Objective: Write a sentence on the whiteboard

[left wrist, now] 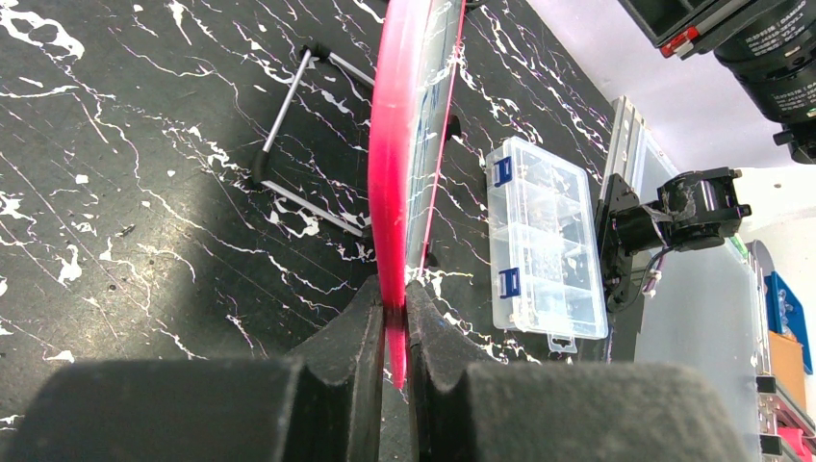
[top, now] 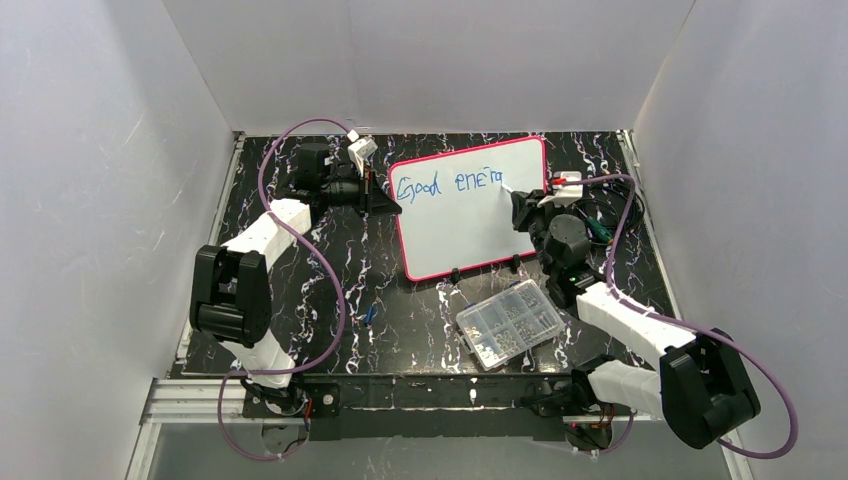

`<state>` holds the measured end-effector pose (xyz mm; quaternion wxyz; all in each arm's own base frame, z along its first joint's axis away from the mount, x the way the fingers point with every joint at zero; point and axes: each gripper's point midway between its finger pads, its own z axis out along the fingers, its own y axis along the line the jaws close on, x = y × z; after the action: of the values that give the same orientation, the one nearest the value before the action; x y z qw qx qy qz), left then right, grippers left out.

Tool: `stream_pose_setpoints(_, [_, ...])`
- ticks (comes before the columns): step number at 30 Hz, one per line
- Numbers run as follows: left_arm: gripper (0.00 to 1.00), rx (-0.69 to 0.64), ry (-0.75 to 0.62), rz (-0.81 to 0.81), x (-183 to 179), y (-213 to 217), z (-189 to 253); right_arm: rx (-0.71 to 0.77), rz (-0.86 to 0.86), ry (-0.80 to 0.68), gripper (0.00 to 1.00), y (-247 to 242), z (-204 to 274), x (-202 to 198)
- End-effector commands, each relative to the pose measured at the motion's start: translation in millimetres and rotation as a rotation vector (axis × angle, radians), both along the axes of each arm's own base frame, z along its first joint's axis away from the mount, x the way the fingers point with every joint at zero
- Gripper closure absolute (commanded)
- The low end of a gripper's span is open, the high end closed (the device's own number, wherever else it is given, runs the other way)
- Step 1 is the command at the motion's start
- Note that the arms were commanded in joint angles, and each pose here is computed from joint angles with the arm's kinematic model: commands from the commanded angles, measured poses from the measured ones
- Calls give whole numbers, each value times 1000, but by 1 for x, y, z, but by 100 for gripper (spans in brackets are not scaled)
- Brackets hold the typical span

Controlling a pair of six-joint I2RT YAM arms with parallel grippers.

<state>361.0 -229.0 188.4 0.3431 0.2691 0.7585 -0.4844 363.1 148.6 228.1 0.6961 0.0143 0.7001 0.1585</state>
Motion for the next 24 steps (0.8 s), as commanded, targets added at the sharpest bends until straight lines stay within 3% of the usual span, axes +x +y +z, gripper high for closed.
stream_pose_setpoints(1, [100,-37,-105,-37,-8,-1,38,16,0,20,99,-2,-9,-6])
stream_pose_setpoints(8, [100,-37,-105,-37,-8,-1,38,48,35,20,99,6,-9,-12])
stream_pose_setpoints(16, [100,-37,-103,-37,-8,-1,37,99,99,-49,99,24,23,-11])
stream_pose_setpoints(24, [100,-36,-102,-37,-8,-2,36,88,-34,-143,99,1,69,-1])
